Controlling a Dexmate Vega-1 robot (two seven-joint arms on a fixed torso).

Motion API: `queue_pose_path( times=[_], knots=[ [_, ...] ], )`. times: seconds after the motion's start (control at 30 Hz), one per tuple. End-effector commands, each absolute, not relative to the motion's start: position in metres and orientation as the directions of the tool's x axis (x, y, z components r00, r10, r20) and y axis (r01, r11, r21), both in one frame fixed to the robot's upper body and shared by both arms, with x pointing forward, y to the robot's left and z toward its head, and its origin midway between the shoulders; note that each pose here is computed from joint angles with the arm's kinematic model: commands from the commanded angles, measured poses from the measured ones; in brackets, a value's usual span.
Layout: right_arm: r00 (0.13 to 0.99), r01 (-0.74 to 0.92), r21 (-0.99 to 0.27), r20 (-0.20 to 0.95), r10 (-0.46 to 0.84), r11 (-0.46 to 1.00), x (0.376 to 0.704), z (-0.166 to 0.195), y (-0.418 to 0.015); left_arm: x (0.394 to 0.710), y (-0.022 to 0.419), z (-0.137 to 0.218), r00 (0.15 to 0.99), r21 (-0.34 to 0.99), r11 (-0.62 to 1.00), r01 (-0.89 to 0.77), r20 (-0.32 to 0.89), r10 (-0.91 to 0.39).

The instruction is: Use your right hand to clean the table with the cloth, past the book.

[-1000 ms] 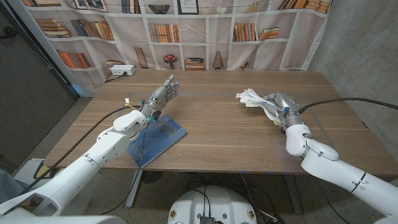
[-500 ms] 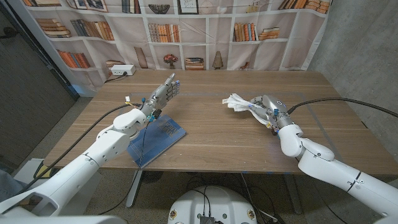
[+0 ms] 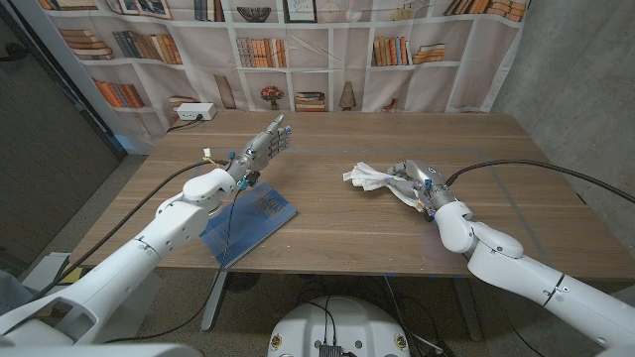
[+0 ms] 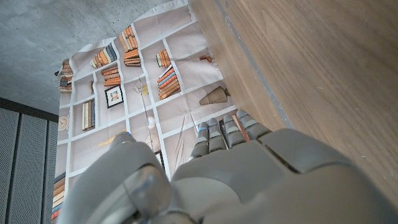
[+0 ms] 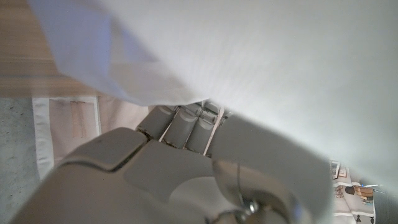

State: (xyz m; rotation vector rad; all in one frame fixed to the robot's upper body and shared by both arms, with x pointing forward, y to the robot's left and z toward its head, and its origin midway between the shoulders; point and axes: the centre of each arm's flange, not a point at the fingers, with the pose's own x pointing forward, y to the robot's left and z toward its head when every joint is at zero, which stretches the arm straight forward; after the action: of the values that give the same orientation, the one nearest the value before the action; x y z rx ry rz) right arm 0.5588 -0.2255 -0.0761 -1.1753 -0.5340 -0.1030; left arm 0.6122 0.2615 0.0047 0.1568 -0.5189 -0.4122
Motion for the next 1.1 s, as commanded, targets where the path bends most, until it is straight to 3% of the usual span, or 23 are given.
queue_pose_path(
  times=[0.03, 0.43, 1.1],
  knots=[
    [0.910, 0.291, -0.891, 0.370, 0.185, 0.349, 0.575, -0.095, -0.217, 0.614, 0.263, 0.012, 0.780, 0.260, 0.902, 0.345, 0.454, -0.430],
    [0.949, 0.208, -0.918, 0.273, 0.157, 0.337, 0.576, -0.105, -0.215, 0.613, 0.269, 0.016, 0.779, 0.259, 0.905, 0.339, 0.462, -0.424],
    [0.954, 0.098, -0.925, 0.192, 0.230, 0.366, 0.526, -0.139, -0.212, 0.618, 0.262, 0.016, 0.772, 0.261, 0.898, 0.354, 0.460, -0.438]
  ],
)
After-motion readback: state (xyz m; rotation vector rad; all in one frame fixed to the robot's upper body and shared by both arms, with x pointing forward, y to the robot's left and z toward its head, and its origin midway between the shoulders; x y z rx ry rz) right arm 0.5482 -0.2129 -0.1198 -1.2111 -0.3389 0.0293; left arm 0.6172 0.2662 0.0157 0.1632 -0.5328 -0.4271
